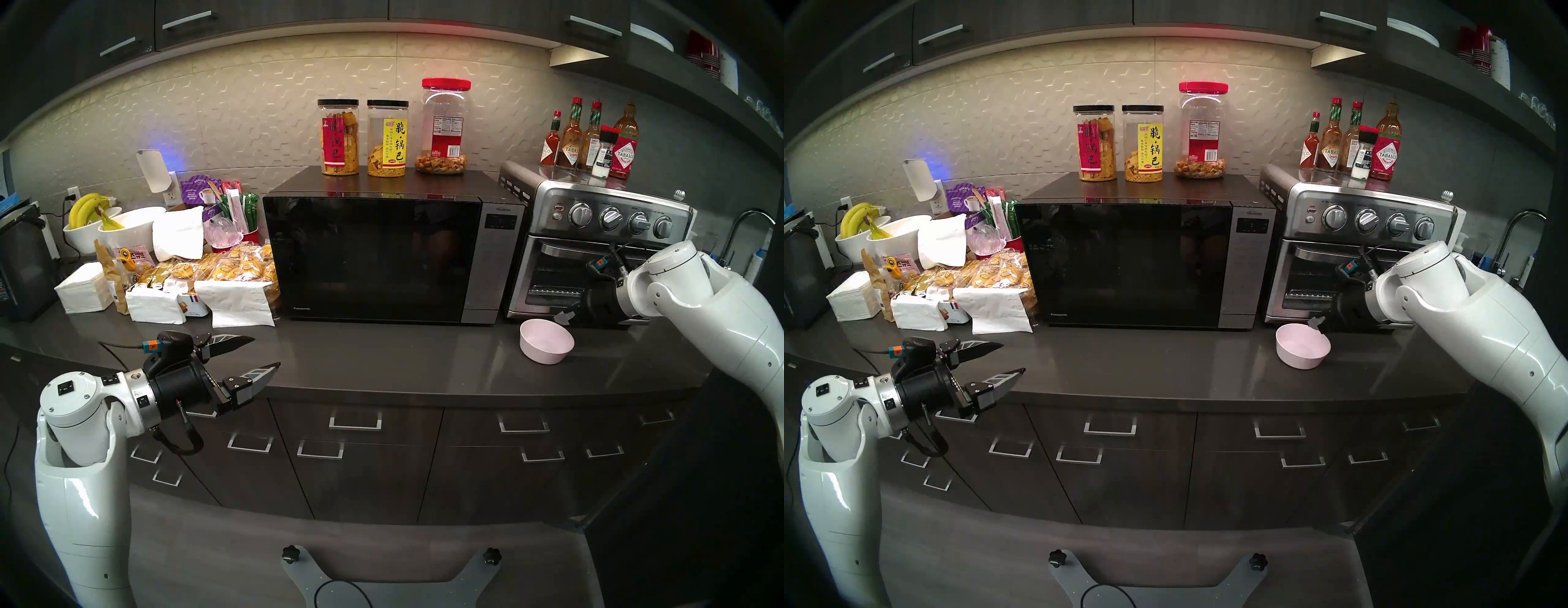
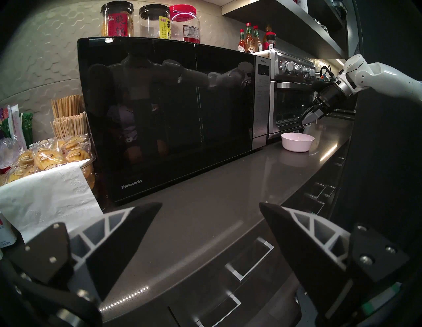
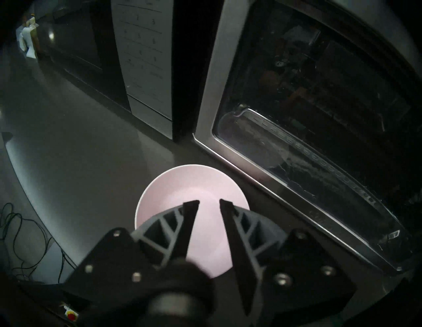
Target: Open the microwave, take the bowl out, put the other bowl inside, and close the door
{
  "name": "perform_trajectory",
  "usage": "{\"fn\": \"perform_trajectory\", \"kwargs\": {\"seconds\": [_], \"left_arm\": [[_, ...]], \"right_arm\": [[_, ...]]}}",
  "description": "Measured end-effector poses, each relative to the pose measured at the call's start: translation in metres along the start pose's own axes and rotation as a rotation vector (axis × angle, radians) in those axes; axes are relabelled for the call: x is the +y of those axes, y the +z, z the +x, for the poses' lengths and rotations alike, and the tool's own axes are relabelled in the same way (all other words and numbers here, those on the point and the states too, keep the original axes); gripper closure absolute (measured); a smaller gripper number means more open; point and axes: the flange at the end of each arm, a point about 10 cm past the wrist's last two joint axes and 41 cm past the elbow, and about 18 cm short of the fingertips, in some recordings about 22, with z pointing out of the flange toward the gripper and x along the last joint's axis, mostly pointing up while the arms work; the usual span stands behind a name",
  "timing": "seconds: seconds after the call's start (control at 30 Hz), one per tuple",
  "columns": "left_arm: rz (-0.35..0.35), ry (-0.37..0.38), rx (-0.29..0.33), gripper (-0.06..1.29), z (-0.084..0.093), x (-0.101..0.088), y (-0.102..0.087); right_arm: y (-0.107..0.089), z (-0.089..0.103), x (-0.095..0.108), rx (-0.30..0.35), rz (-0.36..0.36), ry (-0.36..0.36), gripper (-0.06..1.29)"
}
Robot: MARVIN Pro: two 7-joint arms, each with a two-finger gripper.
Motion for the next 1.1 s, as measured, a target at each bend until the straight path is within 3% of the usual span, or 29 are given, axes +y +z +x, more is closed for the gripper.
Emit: {"fn": "perform_trajectory", "kwargs": {"seconds": [0.03, 0.07, 0.13, 0.27, 0.43, 0.6, 1.1], "left_arm": [[0.0, 0.0, 0.0, 0.0, 0.0, 0.0, 0.0], [0.0, 0.0, 0.0, 0.0, 0.0, 0.0, 0.0], [0.0, 0.0, 0.0, 0.0, 0.0, 0.0, 0.0], [0.0, 0.0, 0.0, 0.0, 0.0, 0.0, 0.0], [0.0, 0.0, 0.0, 0.0, 0.0, 0.0, 0.0], [0.0, 0.0, 0.0, 0.0, 0.0, 0.0, 0.0], [0.0, 0.0, 0.0, 0.0, 0.0, 0.0, 0.0]], "right_arm": [[0.001, 0.0, -0.004, -0.002, 0.007, 0.001, 0.48], [0.001, -0.001, -0.007, -0.005, 0.012, 0.002, 0.63], [0.002, -0.001, -0.012, -0.01, 0.019, 0.004, 0.8], [0.004, -0.002, -0.019, -0.019, 0.028, 0.007, 0.81], [0.008, 0.001, -0.029, -0.022, 0.039, 0.009, 0.95], [0.011, 0.006, -0.036, -0.019, 0.047, 0.01, 1.25], [0.025, 0.02, -0.053, -0.018, 0.07, 0.019, 1.25]]}}
